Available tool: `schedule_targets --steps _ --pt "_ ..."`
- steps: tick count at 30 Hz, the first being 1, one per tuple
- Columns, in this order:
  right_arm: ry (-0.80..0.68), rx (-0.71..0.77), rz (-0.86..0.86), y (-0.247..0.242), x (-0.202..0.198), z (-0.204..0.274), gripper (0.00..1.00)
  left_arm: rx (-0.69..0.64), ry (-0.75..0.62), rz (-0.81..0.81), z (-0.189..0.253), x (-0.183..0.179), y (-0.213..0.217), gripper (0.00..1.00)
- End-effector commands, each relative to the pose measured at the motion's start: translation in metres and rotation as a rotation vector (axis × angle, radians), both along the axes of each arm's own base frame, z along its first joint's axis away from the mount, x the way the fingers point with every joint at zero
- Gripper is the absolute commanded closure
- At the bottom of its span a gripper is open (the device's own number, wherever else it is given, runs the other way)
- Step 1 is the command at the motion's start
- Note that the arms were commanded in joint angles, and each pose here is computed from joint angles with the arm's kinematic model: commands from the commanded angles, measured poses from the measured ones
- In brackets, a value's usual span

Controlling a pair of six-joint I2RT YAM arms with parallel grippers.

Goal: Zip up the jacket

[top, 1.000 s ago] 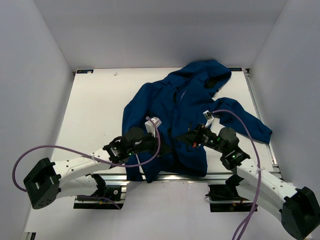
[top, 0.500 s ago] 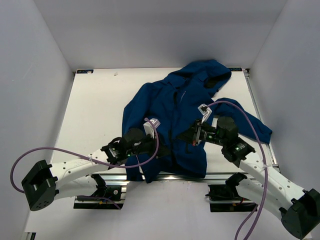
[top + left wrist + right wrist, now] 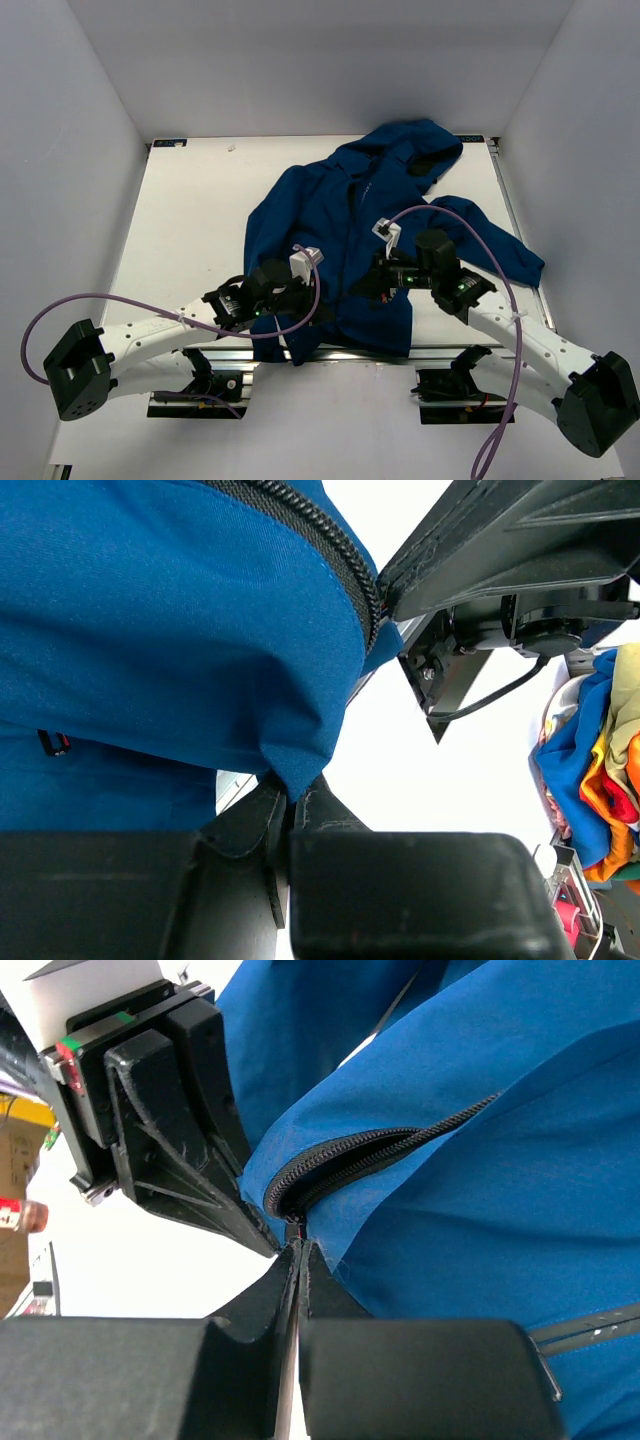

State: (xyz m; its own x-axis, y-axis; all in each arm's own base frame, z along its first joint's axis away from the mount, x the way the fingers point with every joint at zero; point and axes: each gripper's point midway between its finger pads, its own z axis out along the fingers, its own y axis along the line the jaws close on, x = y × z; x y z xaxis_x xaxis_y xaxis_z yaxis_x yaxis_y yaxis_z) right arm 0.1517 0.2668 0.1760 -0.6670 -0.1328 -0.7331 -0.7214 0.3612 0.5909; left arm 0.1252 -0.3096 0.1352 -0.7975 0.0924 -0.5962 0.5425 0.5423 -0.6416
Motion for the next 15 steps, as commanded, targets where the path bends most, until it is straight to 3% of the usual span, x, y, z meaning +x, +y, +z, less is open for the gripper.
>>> schedule_targets --steps 1,5,15 --pt "-0.029 0.028 0.104 0.007 -0.012 0.011 0.99 -0.062 -0.02 -0.008 0.019 0.001 -0.007 1.0" --pt "0.019 0.015 0.116 0.007 -0.016 0.001 0.89 -0.07 -0.021 0.004 0.022 0.003 -0.007 1.0" --pt "0.074 0.052 0.116 0.012 -0.019 0.0 0.8 -0.085 -0.005 0.005 0.025 0.002 -0.01 1.0"
